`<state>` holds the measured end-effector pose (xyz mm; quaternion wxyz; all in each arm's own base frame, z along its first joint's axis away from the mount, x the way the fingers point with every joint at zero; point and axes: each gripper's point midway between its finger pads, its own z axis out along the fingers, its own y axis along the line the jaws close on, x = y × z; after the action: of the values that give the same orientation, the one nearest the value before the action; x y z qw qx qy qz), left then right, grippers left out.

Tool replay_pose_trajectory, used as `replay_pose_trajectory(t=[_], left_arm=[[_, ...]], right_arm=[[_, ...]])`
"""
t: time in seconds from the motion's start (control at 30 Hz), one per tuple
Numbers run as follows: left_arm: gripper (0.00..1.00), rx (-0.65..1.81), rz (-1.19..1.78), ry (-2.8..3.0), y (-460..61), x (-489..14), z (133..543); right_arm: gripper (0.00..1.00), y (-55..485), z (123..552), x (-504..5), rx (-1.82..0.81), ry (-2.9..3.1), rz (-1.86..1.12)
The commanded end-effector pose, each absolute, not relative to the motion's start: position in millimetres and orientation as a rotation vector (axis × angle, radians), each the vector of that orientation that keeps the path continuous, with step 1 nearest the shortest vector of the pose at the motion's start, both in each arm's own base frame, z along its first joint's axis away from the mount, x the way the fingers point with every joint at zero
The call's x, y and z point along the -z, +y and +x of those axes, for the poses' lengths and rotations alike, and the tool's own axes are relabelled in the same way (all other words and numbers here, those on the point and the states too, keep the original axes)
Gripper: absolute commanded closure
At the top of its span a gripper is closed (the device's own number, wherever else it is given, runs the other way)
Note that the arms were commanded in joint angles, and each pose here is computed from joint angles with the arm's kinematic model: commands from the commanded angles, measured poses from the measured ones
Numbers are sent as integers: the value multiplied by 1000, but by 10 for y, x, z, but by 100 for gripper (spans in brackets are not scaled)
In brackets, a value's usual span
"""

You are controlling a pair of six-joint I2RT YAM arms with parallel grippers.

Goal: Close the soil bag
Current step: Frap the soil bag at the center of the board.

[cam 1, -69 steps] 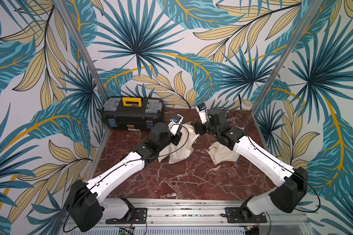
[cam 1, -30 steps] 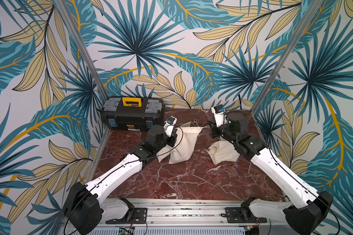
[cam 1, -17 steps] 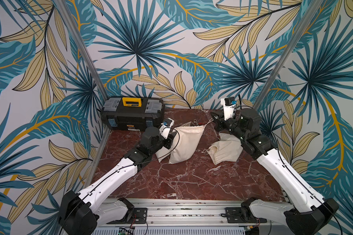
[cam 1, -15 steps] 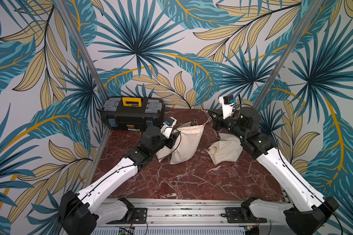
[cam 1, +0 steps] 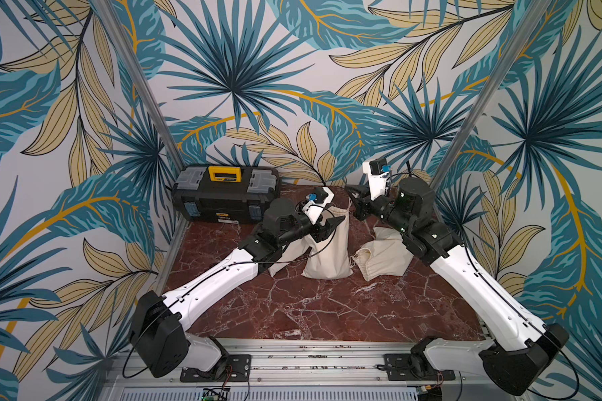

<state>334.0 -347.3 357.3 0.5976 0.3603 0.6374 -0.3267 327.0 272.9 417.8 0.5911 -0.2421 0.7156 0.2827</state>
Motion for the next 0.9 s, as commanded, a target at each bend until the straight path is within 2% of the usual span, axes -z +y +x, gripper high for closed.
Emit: replay_pose_trajectory(t=[0.0,0.2,0.27,0.33,0.43,0.63,0.77,0.87], left_arm=[[42,776,830,1399,-3618,-3732,3426],[56,856,848,1353,-3874,-3659,3479],[64,859,840,1345,-3920,-3649,3518],[79,819,807,1386,-3943,-3532,3644],[92,748,753,1472,-3897,-3221,3798],[98,422,679,1792,-3642,-2312,4030],[90,204,578,2002,-3250,-1723,4057],[86,12,501,2071,-2924,-1524,4090]], right_arm=[[100,2648,3196,-4414,-654,1605,-531],[100,2581,3202,-4355,-625,1628,-509],[100,2570,3197,-4329,-623,1632,-506],[100,2545,3163,-4349,-619,1629,-510],[100,2377,3111,-4463,-551,1630,-484],[100,1782,2873,-4887,-419,1532,-315],[100,1437,2780,-4944,-332,1505,-195],[100,1203,2711,-5010,-278,1479,-112]])
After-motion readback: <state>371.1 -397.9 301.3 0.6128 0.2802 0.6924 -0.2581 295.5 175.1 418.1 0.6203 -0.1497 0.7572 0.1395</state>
